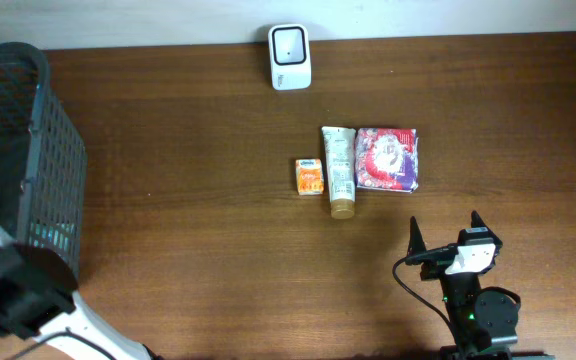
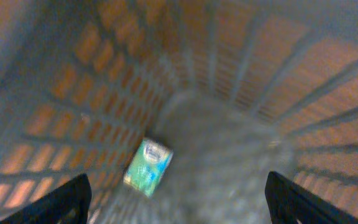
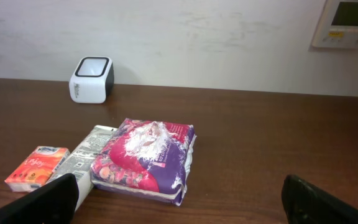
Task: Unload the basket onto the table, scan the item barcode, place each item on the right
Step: 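Grasp the green Kleenex tissue pack in the basket with left gripper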
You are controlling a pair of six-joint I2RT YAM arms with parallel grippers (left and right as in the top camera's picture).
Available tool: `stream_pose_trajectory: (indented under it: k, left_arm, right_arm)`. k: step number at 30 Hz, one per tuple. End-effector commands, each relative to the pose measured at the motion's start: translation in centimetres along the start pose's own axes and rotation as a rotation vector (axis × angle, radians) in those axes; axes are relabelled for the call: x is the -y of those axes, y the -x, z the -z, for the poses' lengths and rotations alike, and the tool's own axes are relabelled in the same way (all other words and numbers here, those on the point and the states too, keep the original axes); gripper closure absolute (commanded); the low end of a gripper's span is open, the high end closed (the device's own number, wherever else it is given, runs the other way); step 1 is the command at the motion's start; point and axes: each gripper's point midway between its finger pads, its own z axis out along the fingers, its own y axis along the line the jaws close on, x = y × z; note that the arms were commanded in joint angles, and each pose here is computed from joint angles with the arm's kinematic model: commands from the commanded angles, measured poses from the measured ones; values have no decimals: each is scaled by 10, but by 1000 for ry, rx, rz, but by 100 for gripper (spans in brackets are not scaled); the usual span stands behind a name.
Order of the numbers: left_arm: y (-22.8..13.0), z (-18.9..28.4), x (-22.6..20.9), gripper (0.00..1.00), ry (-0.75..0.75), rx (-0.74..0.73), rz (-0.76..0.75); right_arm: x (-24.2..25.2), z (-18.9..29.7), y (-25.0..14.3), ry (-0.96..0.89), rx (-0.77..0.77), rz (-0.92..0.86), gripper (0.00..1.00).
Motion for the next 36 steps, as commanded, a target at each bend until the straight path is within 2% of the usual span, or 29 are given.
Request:
stream_pose_trajectory:
  k: [1, 4, 7, 10, 13, 14, 16, 18, 23, 26, 27, 29, 31, 32, 34, 35, 36]
  left_arm:
    - [-34, -50, -19, 13, 64, -157, -70]
    - [-63, -82, -17, 14, 66, -247, -178]
    - [-101, -106, -40, 14, 235, -359, -233]
    - [-132, -131, -32, 13, 208, -413, -340]
    - [-125, -143, -30, 15, 211, -361, -372]
    - [-118, -146, -28, 23, 199, -327, -362]
    - [-120, -151, -25, 24, 176, -324, -356]
    - [-130, -162, -17, 21, 102, -337, -341]
    - [-163, -180, -25, 25, 85, -435, -332]
    - [-167, -183, -35, 30, 93, -440, -313]
    - [-167, -183, -38, 34, 95, -440, -308]
    - [-170, -186, -37, 52, 40, -427, -275]
    - [-170, -187, -35, 93, 8, -417, -260]
    - [-169, -186, -35, 100, 12, -416, -246]
    - [-160, -179, -38, 100, 40, -389, -138]
    - [-138, -166, -33, 100, 13, -320, -6]
    - [-124, -156, -25, 100, -41, -273, 30]
  right_arm:
    - [1, 0, -4, -4, -5, -3, 1]
    - [1, 0, -4, -4, -5, -3, 1]
    - [1, 0, -4, -4, -5, -3, 1]
    - [1, 0, -4, -4, -5, -3, 1]
    - [1, 0, -4, -4, -5, -3, 1]
    - [1, 0, -4, -4, -5, -3, 1]
    - [1, 0, -4, -4, -5, -3, 1]
    - [1, 0, -4, -4, -5, -3, 1]
    - [1, 0, -4, -4, -5, -3, 1]
    - [1, 0, -4, -4, -5, -3, 1]
    - [1, 0, -4, -4, -5, -3, 1]
    - [1, 0, -4, -4, -5, -3, 1]
    - [1, 0, -4, -4, -5, -3, 1]
    - [1, 0, -4, -4, -5, -3, 1]
    - [1, 0, -4, -4, -5, -3, 1]
    - [1, 0, -4, -4, -5, -3, 1]
    - [1, 0, -4, -4, -5, -3, 1]
